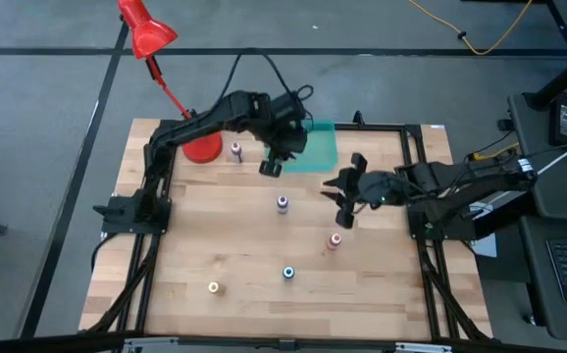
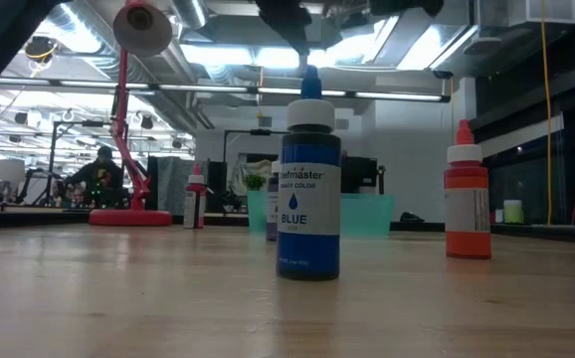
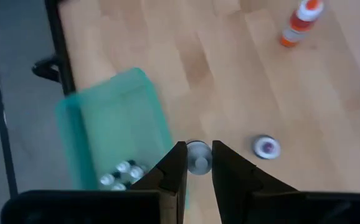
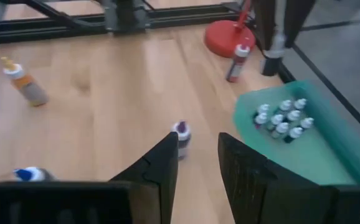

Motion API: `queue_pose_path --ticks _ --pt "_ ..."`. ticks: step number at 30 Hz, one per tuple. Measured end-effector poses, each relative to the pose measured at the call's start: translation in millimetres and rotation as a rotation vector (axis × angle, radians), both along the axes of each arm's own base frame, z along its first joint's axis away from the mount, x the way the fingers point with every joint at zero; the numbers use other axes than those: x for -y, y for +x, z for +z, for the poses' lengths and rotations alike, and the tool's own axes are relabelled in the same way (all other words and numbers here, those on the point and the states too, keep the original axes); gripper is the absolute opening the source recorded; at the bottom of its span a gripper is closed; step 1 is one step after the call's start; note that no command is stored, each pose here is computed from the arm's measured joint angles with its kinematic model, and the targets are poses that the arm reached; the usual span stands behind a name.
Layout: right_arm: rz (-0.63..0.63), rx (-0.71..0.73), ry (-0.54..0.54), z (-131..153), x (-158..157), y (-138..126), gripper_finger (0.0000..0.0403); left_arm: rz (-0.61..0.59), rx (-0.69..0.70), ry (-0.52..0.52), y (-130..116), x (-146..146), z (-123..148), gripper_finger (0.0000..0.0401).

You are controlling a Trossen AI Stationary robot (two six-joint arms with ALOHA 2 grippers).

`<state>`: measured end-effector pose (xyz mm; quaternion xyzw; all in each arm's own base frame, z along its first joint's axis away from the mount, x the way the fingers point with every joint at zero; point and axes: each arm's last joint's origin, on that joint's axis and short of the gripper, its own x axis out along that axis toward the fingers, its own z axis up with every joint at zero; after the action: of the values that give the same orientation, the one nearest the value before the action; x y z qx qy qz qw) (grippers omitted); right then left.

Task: Pick & Place food coloring
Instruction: Put the small black food coloring bottle into the green bin

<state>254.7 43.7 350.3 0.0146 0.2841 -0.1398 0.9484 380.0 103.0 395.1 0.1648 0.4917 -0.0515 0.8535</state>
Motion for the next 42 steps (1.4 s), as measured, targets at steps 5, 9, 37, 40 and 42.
queue_pose_path --ticks 5,9,37,40,42 --pt "0.012 -0.007 -0.008 3 21 0 0.0116 0.006 0.019 0.008 4 -31 -10 0.0054" --pt "0.023 -0.004 -0.024 8 39 -4 0.0116 0.011 -0.002 -0.012 10 -50 -27 0.0054" --pt "0.347 0.401 -0.113 -27 83 -63 0.0116 0.102 -0.161 -0.06 62 -108 -163 0.0054" --pt "0.348 0.395 -0.116 -27 83 -65 0.0116 0.121 -0.172 -0.052 64 -113 -174 0.0054" --pt "0.347 0.379 -0.11 -29 83 -65 0.0116 0.133 -0.175 -0.062 65 -116 -178 0.0054"
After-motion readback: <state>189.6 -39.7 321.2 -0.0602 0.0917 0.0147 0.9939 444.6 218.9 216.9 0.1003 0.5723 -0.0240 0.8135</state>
